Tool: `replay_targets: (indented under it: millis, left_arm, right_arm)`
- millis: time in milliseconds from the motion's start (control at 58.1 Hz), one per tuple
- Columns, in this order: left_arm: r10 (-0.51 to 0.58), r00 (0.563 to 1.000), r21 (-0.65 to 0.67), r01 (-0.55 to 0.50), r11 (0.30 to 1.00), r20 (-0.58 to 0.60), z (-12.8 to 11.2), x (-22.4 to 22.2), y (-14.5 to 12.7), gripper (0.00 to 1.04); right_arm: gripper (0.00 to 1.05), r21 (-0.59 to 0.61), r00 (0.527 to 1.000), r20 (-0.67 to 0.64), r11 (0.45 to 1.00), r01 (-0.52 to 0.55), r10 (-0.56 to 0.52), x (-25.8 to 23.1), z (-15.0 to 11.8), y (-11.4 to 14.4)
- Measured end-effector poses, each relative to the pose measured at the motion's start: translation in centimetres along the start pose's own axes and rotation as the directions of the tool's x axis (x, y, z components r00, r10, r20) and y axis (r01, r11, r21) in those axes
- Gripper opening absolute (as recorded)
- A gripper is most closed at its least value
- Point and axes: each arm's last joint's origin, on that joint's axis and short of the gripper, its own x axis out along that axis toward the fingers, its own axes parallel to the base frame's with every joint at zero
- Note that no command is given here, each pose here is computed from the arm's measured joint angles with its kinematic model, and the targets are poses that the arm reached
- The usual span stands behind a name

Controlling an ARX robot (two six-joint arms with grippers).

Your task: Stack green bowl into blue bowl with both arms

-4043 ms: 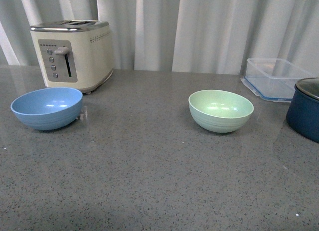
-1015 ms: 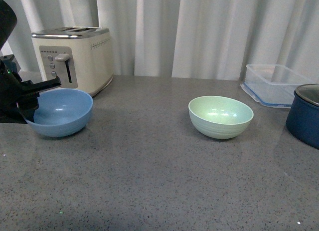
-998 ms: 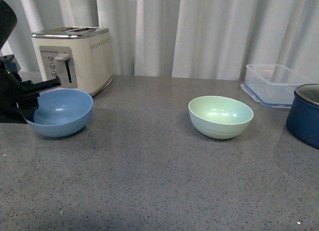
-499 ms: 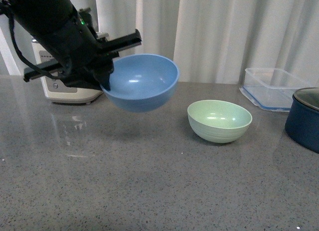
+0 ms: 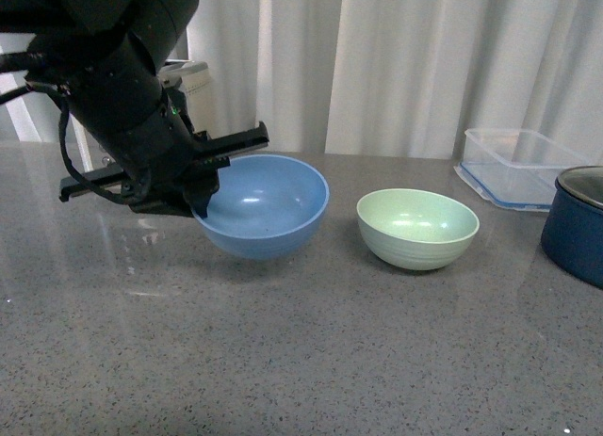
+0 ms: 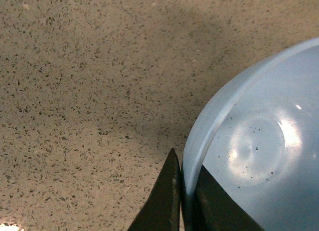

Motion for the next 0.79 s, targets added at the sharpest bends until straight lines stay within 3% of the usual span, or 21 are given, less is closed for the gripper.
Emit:
replay_targets:
  millis: [361,499,619,654,705,740,757,791]
  left_arm:
    - [0.010,0.999,-0.012,-0.011,1.000,-0.051,-1.0,2.1,0.0,0.04]
    - [-0.027,0.999,-0.012,0.027,1.000,-0.034,-0.7,1.7,-0.2,0.23]
    - [-0.110,0.992,0.034,0.108,0.994,0.065,0.1,-0.9,-0.5,0.41]
    - [-0.137,0.980,0.066,0.128,0.990,0.145,0.5,-2.6,-0.5,0.47]
    - [-0.130,0.935,0.129,0.091,0.987,0.330,1.2,-6.1,-0.7,0.54]
    - [-0.120,0.831,0.159,0.038,0.987,0.544,1.6,-10.0,-0.2,0.46]
    - [-0.123,0.805,0.172,0.027,0.985,0.580,1.6,-10.9,-0.1,0.45]
    - [-0.158,0.683,0.198,0.019,0.980,0.714,1.3,-14.6,0.8,0.36]
  right_arm:
    - [0.95,0.000,1.000,0.000,1.000,0.000,0.000,0.0,0.0,0.0]
    - [0.95,0.000,1.000,0.000,1.000,0.000,0.000,0.0,0.0,0.0]
    - [0.95,0.000,1.000,0.000,1.000,0.000,0.000,0.0,0.0,0.0]
    - [0.95,0.000,1.000,0.000,1.000,0.000,0.000,0.0,0.0,0.0]
    - [0.95,0.000,1.000,0.000,1.000,0.000,0.000,0.0,0.0,0.0]
    - [0.95,0.000,1.000,0.000,1.000,0.000,0.000,0.0,0.0,0.0]
    - [0.95,0.000,1.000,0.000,1.000,0.000,0.000,0.0,0.0,0.0]
    - [0.95,0.000,1.000,0.000,1.000,0.000,0.000,0.0,0.0,0.0]
